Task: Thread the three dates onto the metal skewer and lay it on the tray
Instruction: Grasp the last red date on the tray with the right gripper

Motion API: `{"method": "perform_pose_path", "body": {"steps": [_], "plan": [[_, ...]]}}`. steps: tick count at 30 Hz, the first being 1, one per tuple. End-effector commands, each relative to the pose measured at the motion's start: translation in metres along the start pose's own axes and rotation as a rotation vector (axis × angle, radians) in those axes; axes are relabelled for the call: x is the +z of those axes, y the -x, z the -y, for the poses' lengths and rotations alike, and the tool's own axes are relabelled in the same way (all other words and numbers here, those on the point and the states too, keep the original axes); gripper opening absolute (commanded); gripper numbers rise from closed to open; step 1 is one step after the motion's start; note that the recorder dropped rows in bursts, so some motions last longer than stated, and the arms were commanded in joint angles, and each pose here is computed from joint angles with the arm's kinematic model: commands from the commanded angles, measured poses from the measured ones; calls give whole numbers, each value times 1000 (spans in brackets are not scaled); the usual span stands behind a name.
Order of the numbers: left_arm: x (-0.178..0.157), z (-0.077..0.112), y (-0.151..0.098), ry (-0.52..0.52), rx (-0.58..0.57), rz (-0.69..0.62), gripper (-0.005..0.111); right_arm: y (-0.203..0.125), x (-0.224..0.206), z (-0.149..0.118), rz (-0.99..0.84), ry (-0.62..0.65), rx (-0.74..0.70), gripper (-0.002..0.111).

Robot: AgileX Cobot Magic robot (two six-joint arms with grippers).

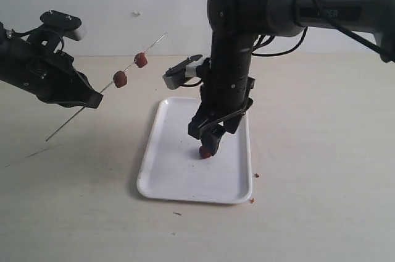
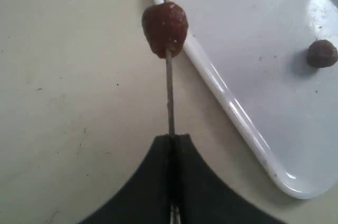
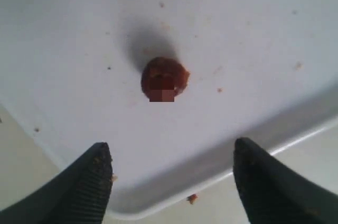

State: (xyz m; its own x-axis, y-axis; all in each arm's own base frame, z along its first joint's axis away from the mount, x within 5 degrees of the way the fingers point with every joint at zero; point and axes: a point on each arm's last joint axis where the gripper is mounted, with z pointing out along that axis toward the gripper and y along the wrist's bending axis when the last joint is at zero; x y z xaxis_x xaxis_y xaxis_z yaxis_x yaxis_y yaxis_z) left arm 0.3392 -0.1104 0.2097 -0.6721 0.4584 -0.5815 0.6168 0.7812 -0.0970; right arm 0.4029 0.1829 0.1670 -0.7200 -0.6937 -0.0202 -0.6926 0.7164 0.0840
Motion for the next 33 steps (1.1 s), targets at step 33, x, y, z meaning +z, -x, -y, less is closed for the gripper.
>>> {"method": "perform_pose_path", "body": {"steps": [33], "plan": [[-4,-2,4,25,-11,31,0,14,61,3,61,75,111,53]]}}
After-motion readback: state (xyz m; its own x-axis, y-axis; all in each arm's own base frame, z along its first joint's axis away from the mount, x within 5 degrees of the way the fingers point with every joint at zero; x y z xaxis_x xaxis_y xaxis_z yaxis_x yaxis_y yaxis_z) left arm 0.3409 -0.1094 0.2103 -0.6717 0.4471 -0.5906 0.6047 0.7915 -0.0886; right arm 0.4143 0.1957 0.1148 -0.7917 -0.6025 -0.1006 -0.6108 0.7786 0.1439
